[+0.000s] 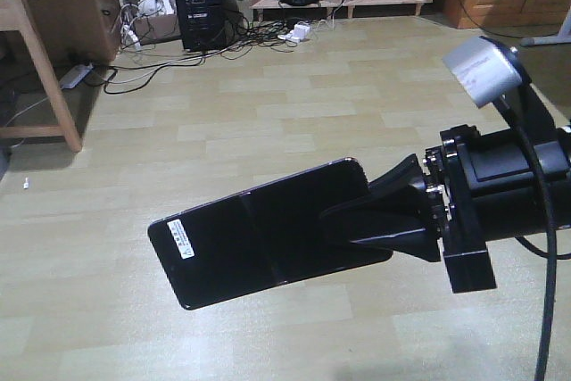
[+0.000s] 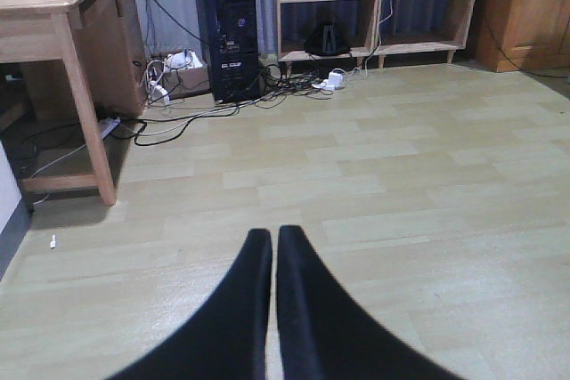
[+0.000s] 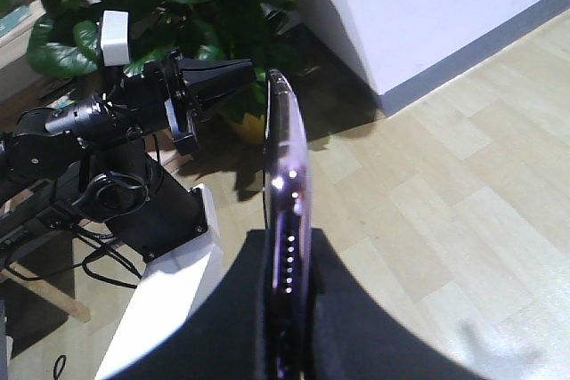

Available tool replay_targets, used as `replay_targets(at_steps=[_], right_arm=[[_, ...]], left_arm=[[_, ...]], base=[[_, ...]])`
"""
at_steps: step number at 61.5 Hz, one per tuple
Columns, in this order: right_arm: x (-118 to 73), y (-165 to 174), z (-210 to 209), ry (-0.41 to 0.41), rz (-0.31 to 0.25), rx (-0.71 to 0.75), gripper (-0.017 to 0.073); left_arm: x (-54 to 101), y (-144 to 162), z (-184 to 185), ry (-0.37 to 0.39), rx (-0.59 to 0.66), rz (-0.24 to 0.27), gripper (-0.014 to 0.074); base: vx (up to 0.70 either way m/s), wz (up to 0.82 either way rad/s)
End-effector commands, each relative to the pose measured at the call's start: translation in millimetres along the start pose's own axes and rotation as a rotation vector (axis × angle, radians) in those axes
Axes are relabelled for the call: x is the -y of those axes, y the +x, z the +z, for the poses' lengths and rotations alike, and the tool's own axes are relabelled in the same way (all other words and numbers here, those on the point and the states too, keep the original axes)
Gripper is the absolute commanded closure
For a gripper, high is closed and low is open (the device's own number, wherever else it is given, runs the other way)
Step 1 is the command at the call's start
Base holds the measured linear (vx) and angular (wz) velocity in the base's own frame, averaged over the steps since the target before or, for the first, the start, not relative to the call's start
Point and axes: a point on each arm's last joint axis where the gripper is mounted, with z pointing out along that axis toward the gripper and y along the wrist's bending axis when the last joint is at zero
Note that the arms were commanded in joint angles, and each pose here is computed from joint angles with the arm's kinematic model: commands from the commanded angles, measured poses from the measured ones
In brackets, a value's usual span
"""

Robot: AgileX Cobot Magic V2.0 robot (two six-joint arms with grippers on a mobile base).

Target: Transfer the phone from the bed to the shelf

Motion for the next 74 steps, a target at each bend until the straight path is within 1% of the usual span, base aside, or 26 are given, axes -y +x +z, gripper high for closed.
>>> replay_targets(at_steps=[1,38,74], right_arm=[[-18.6,-10.4,-6.8,-0.098,-0.018,0.063,0.0561],[-18.5,-10.4,-6.8,-0.098,-0.018,0.063,0.0561],[-18.5,-10.4,-6.8,-0.098,-0.018,0.063,0.0561]], left_arm=[[-0.6,-6.1,-0.4,-0.005,0.075,-0.010,0.0593],[-0.6,-6.1,-0.4,-0.005,0.075,-0.010,0.0593],[-0.6,-6.1,-0.4,-0.005,0.075,-0.010,0.0593]], base=[[0.23,-0.06],[0.21,-0.08],[0.15,-0.08]])
